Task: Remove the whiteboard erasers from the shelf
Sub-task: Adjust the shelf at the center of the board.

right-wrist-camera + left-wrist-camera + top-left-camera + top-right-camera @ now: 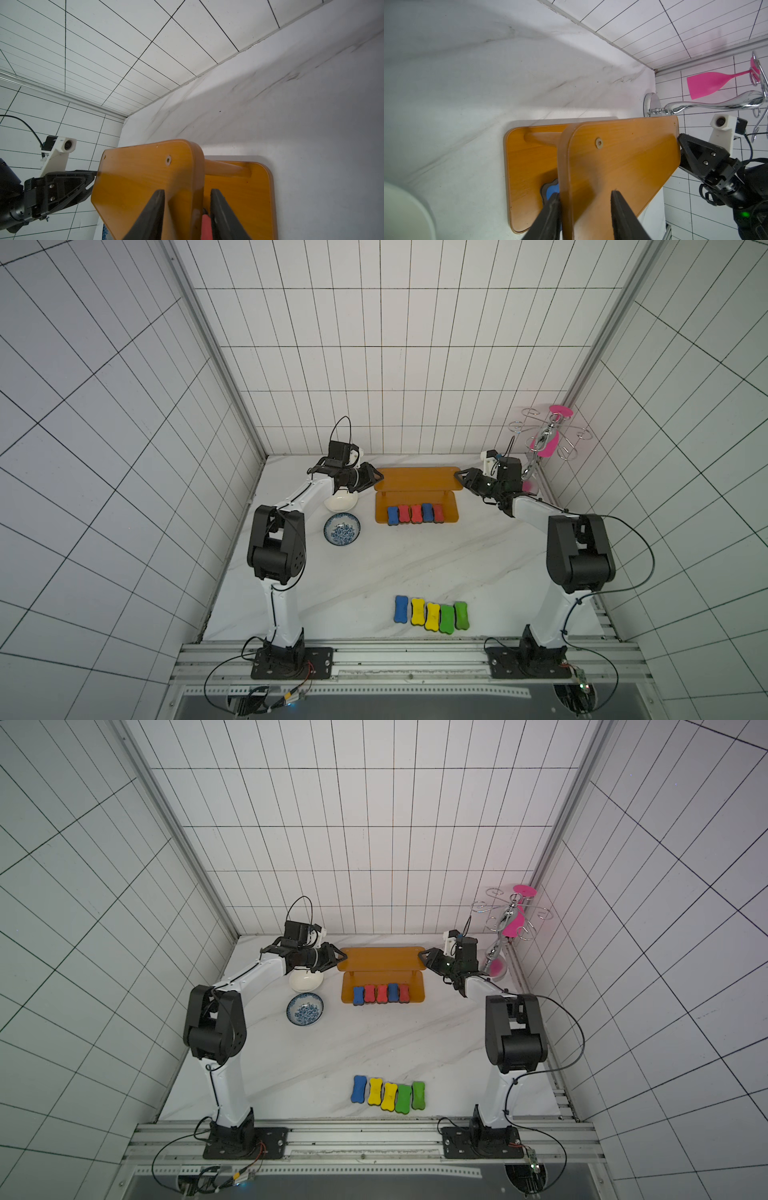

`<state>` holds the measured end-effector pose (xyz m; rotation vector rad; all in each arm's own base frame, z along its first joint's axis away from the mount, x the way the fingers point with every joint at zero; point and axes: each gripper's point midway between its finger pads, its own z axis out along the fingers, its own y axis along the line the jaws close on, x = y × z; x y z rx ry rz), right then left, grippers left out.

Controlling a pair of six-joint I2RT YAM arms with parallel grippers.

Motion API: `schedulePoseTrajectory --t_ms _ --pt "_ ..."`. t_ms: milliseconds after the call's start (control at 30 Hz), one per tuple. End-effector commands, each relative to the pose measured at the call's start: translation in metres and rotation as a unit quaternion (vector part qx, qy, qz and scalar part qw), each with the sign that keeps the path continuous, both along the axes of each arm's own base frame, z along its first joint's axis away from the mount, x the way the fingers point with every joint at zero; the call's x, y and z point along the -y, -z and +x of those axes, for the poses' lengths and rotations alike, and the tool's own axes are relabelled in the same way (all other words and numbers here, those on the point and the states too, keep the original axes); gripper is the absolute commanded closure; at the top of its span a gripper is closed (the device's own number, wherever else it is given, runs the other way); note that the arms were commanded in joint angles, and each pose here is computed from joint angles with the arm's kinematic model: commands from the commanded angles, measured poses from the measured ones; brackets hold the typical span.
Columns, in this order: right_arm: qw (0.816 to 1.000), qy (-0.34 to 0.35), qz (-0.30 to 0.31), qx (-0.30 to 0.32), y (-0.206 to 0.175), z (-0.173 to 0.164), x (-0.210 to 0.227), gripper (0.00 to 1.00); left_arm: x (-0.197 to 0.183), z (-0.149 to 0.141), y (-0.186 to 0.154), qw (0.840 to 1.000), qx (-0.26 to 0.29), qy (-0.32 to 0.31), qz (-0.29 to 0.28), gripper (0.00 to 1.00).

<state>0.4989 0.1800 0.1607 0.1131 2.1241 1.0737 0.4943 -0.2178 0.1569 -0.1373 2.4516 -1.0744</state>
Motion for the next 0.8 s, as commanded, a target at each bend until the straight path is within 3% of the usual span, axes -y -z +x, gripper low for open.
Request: schedulePoseTrajectory --t_ms 0,533,633,767 --pt "1.0 -0.015 0.002 0.019 -0.012 0.006 -0.008 0.63 0.01 -0.011 -0.017 1.0 0.019 0.017 -0.013 0.61" --pt "0.999 -0.029 -0.033 0.01 -0.005 0.013 -0.025 0.69 0.009 -0.05 -0.018 1.0 0.018 0.006 0.001 0.66" --pt "0.998 -0.022 -0.054 0.005 -0.005 0.013 -0.019 0.68 -0.005 -0.045 -0.014 1.0 0.011 -0.017 0.009 0.62" --pt "0.997 -0.005 -0.083 -0.004 -0.006 0.014 -0.001 0.62 -0.018 -0.039 -0.016 0.999 0.011 -0.039 0.013 0.47"
